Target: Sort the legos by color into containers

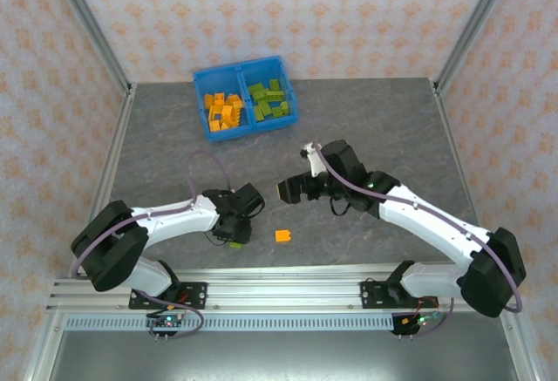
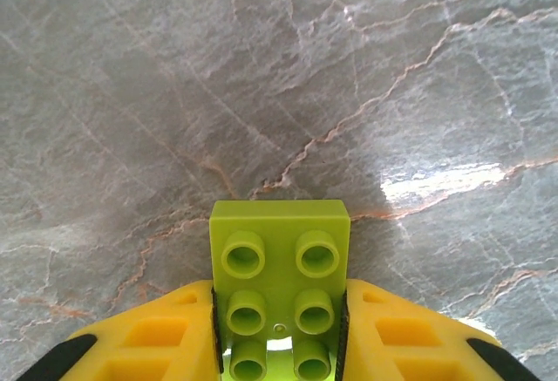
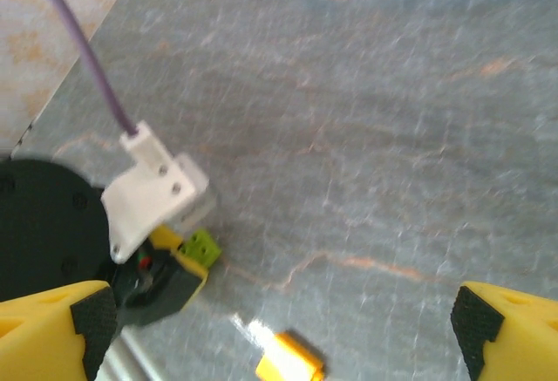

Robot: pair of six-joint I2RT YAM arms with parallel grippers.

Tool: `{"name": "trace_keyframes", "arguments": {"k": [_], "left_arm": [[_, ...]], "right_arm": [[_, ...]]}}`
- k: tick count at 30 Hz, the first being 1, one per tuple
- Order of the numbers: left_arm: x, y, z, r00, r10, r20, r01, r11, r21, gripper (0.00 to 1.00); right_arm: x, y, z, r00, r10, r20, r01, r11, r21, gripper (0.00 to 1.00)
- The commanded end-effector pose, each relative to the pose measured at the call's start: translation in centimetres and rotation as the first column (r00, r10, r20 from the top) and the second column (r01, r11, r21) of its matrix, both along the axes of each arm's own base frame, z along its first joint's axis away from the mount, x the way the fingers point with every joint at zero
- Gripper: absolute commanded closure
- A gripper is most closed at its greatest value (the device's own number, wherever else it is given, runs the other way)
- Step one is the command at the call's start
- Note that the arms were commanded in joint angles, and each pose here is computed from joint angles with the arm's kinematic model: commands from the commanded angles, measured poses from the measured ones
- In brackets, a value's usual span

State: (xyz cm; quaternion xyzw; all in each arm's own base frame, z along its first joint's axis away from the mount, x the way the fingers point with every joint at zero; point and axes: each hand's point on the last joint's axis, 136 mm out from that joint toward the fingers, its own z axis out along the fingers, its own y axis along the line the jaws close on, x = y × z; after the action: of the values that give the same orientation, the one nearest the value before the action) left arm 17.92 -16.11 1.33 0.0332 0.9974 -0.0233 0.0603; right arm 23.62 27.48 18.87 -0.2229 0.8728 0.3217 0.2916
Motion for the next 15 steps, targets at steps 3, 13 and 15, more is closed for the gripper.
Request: {"name": "trace_keyframes", "arguments": {"k": [3,13,15], "left_arm": [[1.8,-1.5,-0.1,0.996,0.063,0.056,-0.057,0.994,-0.095,0.76],[10.3,-5.7,9.5,0.96,0.045,0.277,0.026,0.969,-0.248,0.77],[13.5,-6.3,11.8,0.94,0.022,0.341,0.063,0.97,-0.235,0.77]], "right_arm": [[-3.9,-0.5,-0.1,0.993,0.121,-0.003,-0.121,0.991,0.059,0.0],[-2.2,-2.9,1.5,0.991,-0.038,0.125,0.031,0.998,0.053,0.01],[-1.7,-3.5,2.1,0.985,-0.075,0.157,0.066,0.996,0.057,0.01]]}}
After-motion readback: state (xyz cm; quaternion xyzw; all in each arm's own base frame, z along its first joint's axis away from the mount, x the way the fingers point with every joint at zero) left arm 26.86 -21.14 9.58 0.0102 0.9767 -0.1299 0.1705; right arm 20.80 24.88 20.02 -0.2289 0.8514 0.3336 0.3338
